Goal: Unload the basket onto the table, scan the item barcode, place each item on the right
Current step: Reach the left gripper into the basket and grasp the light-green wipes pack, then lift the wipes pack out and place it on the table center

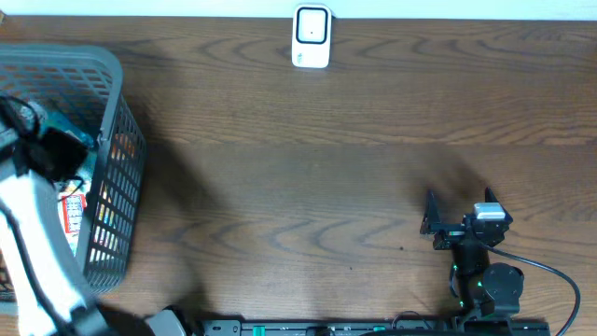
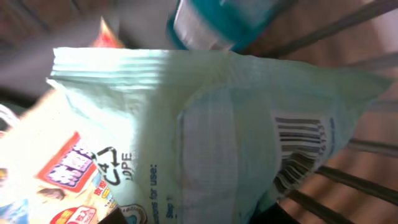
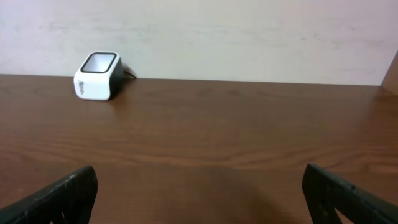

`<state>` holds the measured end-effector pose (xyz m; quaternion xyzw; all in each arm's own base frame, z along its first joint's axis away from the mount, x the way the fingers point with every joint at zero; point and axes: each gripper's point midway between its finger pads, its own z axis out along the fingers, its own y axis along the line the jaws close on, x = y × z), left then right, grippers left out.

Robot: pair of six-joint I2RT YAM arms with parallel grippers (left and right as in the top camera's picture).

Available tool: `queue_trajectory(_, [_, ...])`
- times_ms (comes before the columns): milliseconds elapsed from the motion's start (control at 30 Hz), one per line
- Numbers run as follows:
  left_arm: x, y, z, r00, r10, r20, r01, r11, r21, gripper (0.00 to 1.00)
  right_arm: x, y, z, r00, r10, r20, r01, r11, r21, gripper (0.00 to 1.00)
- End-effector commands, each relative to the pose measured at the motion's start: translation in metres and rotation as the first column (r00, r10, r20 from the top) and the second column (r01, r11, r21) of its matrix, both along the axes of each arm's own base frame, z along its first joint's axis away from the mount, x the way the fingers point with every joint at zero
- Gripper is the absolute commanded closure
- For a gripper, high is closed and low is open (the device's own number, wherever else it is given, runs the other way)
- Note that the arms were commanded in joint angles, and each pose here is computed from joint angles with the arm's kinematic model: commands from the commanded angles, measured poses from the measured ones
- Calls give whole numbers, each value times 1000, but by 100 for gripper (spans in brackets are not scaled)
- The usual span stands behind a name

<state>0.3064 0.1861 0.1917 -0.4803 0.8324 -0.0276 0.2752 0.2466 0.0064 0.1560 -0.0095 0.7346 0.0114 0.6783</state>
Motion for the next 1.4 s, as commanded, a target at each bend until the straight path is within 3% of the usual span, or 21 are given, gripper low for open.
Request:
queue_trajectory(0, [-8, -1, 51, 989, 49, 141, -59, 996, 63, 67, 0, 4, -1, 1000, 18, -2, -18, 1000, -11, 1])
queue_trajectory(133, [-19, -17, 104, 943, 68, 325, -96, 993, 69, 67, 0, 4, -1, 1000, 18, -2, -18, 1000, -11, 1])
queue_trajectory(300, [-12, -82, 165, 824, -152, 546, 138, 988, 68, 67, 0, 4, -1, 1000, 18, -2, -18, 1000, -11, 1])
queue_trajectory(467, [0, -151, 172, 746, -343, 570, 366, 927, 79, 67, 0, 4, -1, 1000, 18, -2, -18, 1000, -11, 1])
queue_trajectory(600, [11, -213, 132, 735, -482, 477, 540, 842, 18, 67, 0, 4, -1, 1000, 18, -2, -18, 1000, -11, 1])
queue_trajectory(700, [12, -258, 71, 749, -603, 273, 631, 775, -19, 67, 0, 4, -1, 1000, 18, -2, -18, 1000, -11, 1])
queue_trajectory(900, [14, -308, -9, 692, -722, 13, 721, 690, -62, 67, 0, 4, -1, 1000, 18, -2, -18, 1000, -11, 1])
queue_trajectory(1133, [13, -338, -93, 624, -753, -209, 741, 655, -148, 67, 0, 4, -1, 1000, 18, -2, -18, 1000, -11, 1])
queue_trajectory(1367, [17, -347, -144, 587, -751, -301, 736, 651, -188, 67, 0, 4, -1, 1000, 18, -2, -18, 1000, -11, 1])
